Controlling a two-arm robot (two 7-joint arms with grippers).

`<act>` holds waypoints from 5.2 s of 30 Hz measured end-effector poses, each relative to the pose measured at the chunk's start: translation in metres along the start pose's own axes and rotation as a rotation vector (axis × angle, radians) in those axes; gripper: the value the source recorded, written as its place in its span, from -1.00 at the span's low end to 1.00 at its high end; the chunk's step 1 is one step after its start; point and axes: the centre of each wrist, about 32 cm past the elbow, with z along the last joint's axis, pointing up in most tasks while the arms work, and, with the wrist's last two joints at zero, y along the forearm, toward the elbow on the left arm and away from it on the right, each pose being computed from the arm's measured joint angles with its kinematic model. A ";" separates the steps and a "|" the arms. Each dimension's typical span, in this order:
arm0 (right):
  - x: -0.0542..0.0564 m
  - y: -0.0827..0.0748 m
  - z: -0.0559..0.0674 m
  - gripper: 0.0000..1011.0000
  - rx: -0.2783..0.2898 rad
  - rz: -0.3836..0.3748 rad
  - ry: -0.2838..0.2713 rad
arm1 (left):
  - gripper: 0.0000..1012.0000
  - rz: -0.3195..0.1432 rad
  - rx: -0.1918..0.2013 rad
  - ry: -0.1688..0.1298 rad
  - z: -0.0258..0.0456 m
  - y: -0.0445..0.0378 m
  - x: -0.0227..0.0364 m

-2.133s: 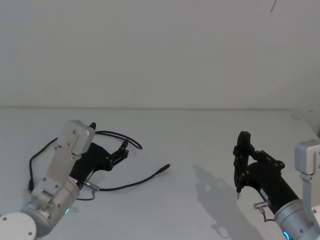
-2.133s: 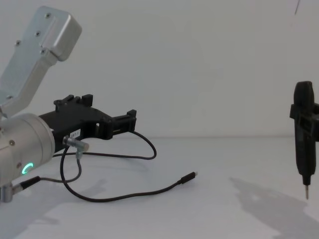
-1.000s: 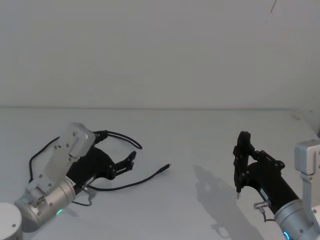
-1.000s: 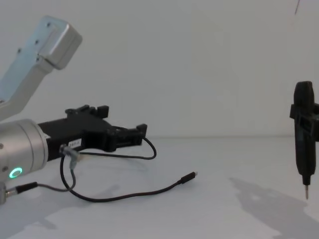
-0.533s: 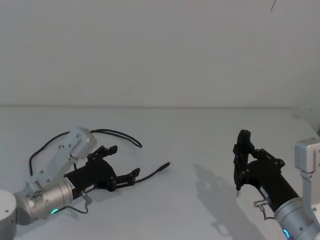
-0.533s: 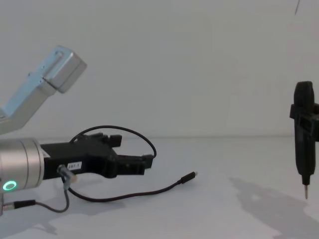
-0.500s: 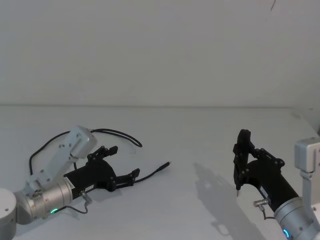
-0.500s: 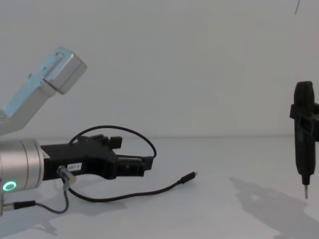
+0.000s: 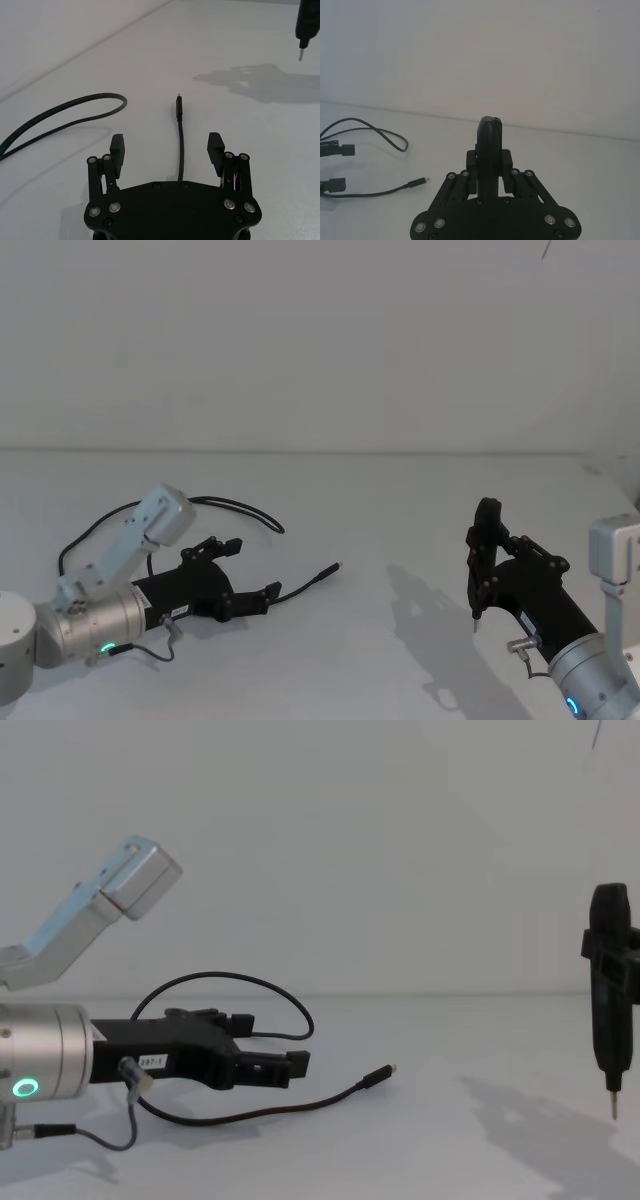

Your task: Pick up the data cable with the one hand.

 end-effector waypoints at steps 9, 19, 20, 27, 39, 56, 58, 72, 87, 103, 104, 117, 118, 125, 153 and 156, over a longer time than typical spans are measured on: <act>0.000 0.000 0.000 -0.45 0.000 0.000 0.000 | 0.98 -0.078 0.028 0.014 0.0029 -0.0105 0.0101; 0.000 0.000 0.000 -0.45 0.000 0.000 0.000 | 0.98 -0.118 0.069 0.023 0.0059 -0.0218 0.0179; 0.000 0.000 0.000 -0.45 0.000 0.000 0.000 | 0.98 -0.118 0.071 0.022 0.0062 -0.0223 0.0183; 0.000 0.000 0.000 -0.45 0.000 0.000 0.000 | 0.98 -0.117 0.104 0.019 0.0071 -0.0263 0.0216; 0.000 0.000 0.000 -0.45 0.000 0.000 0.000 | 0.98 -0.132 0.156 0.014 0.0056 -0.0347 0.0249; 0.000 0.000 0.000 -0.45 0.000 0.000 0.000 | 0.26 -0.154 0.176 0.028 0.0024 -0.0435 0.0263; 0.000 0.000 0.000 -0.45 0.000 0.000 0.000 | 0.20 -0.157 0.176 0.031 0.0017 -0.0440 0.0260; 0.000 0.000 0.000 -0.45 0.000 0.000 0.000 | -0.57 -0.182 0.181 0.045 -0.0026 -0.0492 0.0214; 0.000 0.000 0.000 -0.45 0.000 0.000 0.000 | -0.92 -0.177 0.165 0.054 -0.0031 -0.0507 0.0147; 0.000 0.000 0.000 -0.45 0.000 0.000 0.000 | -0.92 -0.123 0.097 0.043 0.0130 -0.0332 0.0073; 0.000 0.000 0.000 -0.45 0.000 0.000 0.000 | -0.92 -0.120 0.091 0.042 0.0146 -0.0306 0.0057; 0.000 0.000 0.000 -0.45 0.000 0.000 0.000 | -0.92 -0.106 0.067 0.046 0.0232 -0.0145 -0.0070; 0.000 0.000 0.000 -0.45 0.000 0.000 0.000 | -0.92 -0.105 0.065 0.046 0.0235 -0.0138 -0.0075; 0.000 0.000 0.000 -0.45 0.000 0.000 0.000 | -0.92 -0.102 0.054 0.044 0.0264 -0.0086 -0.0118; -0.028 0.052 0.038 -0.45 0.225 0.155 0.187 | -0.92 -0.098 0.040 0.043 0.0298 -0.0018 -0.0172; -0.031 0.060 0.041 -0.45 0.250 0.173 0.203 | -0.92 -0.098 0.040 0.043 0.0298 -0.0017 -0.0173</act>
